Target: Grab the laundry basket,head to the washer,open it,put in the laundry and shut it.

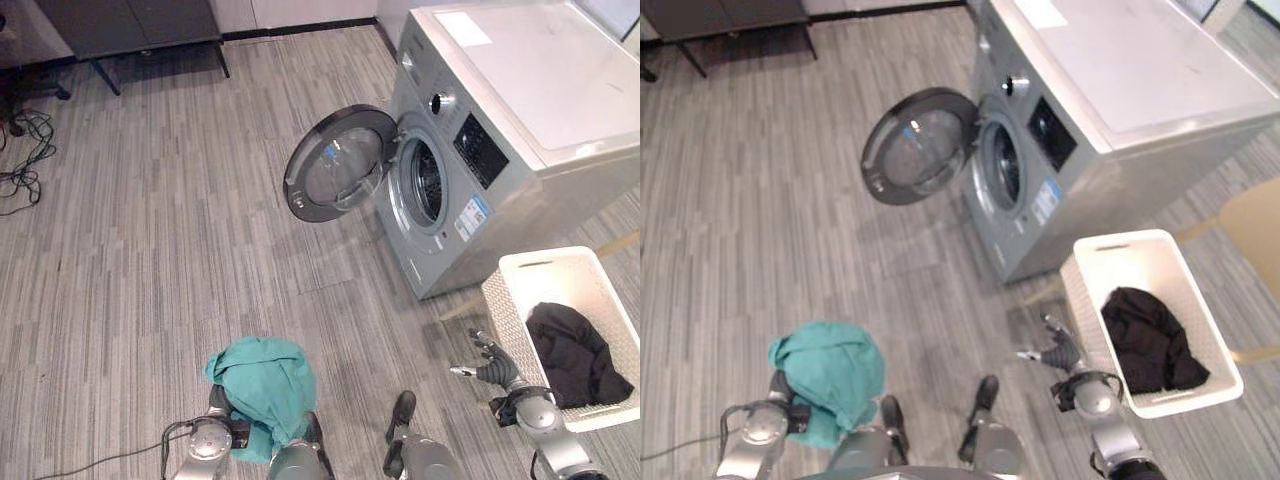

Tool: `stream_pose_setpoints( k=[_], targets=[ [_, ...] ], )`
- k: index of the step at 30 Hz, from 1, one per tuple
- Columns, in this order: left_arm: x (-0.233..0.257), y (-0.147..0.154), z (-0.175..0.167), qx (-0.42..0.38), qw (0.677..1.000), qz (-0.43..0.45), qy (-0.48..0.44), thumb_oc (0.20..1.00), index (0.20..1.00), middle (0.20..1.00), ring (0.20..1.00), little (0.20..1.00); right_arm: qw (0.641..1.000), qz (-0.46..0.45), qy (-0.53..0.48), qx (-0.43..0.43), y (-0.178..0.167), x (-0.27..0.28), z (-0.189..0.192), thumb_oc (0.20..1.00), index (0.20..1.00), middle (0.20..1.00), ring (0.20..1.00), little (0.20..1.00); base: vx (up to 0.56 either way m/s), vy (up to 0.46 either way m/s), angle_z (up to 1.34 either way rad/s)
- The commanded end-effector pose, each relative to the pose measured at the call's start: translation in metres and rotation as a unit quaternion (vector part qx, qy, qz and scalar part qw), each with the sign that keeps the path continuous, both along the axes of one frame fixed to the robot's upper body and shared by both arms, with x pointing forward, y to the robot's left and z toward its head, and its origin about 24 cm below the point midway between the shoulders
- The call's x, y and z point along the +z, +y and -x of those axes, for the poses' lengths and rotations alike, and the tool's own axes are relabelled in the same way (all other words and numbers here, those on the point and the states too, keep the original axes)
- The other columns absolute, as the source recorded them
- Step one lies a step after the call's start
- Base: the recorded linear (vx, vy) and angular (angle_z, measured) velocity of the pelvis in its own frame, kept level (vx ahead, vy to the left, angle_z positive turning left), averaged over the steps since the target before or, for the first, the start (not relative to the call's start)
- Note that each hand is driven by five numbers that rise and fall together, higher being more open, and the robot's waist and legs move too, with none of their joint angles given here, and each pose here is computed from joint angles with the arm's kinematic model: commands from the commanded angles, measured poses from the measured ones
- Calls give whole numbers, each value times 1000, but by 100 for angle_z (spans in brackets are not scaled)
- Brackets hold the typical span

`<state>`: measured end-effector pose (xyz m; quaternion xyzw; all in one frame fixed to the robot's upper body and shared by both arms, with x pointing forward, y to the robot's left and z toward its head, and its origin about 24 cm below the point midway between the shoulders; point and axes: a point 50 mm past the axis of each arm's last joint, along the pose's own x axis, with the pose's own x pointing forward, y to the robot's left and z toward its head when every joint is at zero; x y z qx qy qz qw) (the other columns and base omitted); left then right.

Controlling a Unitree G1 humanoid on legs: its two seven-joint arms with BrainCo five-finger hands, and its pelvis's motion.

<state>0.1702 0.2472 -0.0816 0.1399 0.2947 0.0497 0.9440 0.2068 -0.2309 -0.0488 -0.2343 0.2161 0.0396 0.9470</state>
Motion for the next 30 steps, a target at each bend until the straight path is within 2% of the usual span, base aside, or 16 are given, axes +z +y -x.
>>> stream_pose_setpoints(
  k=[1, 11, 16, 23, 30],
  targets=[
    [27, 20, -18, -3, 997, -38, -62, 200, 200, 200, 200, 200, 999, 6, -29, 21, 7, 9, -7, 1000, 1000, 1000, 1000, 1000, 44, 100, 86],
    [28, 2, -31, -59, 995, -39, -65, 200, 200, 200, 200, 200, 999, 3, -34, 36, 12, 12, -11, 1000, 1000, 1000, 1000, 1000, 274, 22, 54],
    [22, -24, -29, -130, 990, -30, -53, 200, 200, 200, 200, 200, 999, 19, -10, 30, -1, 4, 3, 1000, 1000, 1000, 1000, 1000, 538, -243, 61],
    [26, -29, -36, -152, 985, -50, -60, 200, 200, 200, 200, 200, 999, 31, -1, 15, -9, 1, 4, 1000, 1000, 1000, 1000, 1000, 301, 22, -89],
    [24, -38, -36, -162, 984, -42, -58, 200, 200, 200, 200, 200, 999, 41, 5, 21, -6, -3, 2, 1000, 1000, 1000, 1000, 1000, 292, 203, -100]
  ],
)
